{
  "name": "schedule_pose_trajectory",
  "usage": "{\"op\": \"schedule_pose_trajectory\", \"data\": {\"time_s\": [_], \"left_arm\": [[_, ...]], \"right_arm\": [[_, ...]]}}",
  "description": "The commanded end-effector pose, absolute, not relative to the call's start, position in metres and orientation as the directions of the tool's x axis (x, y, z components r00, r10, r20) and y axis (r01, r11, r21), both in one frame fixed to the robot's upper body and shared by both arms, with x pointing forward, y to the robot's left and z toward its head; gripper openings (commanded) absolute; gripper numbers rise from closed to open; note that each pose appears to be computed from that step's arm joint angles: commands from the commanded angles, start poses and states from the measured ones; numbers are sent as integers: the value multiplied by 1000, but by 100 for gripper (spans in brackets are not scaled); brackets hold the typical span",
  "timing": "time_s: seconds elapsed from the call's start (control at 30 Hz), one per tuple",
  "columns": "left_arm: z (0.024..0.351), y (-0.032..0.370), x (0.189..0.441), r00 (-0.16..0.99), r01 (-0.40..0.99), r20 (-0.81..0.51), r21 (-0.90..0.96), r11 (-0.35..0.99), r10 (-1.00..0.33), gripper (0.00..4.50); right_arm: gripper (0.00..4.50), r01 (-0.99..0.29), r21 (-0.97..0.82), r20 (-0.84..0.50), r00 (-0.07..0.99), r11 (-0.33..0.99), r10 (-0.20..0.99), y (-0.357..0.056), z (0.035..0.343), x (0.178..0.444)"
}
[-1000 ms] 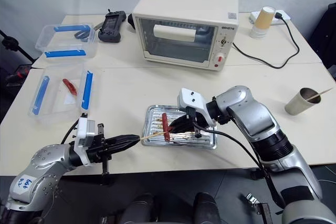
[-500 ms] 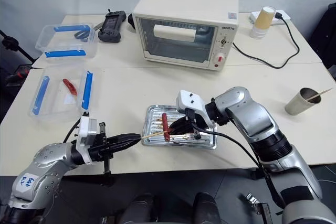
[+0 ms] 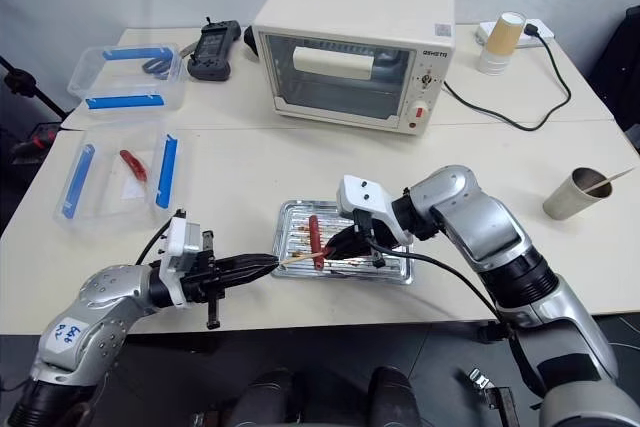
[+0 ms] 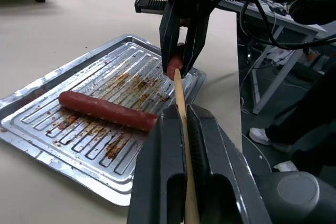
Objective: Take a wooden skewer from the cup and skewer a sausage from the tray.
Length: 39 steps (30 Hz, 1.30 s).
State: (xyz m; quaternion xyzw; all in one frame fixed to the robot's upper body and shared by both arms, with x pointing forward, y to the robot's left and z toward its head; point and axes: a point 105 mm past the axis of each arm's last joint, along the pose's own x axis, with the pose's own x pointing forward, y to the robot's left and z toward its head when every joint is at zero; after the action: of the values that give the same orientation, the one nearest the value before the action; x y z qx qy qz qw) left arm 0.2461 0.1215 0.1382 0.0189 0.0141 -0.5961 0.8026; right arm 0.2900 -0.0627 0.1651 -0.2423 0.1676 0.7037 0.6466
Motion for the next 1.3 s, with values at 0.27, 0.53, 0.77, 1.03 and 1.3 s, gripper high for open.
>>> {"op": "schedule_pose_trajectory", "data": {"time_s": [0.27, 0.53, 0.77, 1.03, 1.3], "left_arm": [[144, 92, 244, 135, 991, -31, 17, 135, -990, 0], [147, 73, 251, 87, 996, -1, 25, 87, -996, 0], [148, 63, 252, 47, 999, 11, 20, 47, -999, 0], [150, 58, 255, 34, 999, 16, 18, 35, -999, 0], [154, 77, 263, 118, 993, 21, 31, 118, -993, 0]], "right_arm": [[38, -964, -125, -527, -138, -237, 839, -38, 183, 277], [38, -959, -114, -526, -164, -261, 834, -35, 184, 272], [38, -954, -109, -525, -183, -279, 831, -33, 186, 270], [38, -951, -104, -525, -196, -291, 828, -33, 186, 269], [107, -976, -99, -540, -111, -194, 834, -52, 184, 279]]}}
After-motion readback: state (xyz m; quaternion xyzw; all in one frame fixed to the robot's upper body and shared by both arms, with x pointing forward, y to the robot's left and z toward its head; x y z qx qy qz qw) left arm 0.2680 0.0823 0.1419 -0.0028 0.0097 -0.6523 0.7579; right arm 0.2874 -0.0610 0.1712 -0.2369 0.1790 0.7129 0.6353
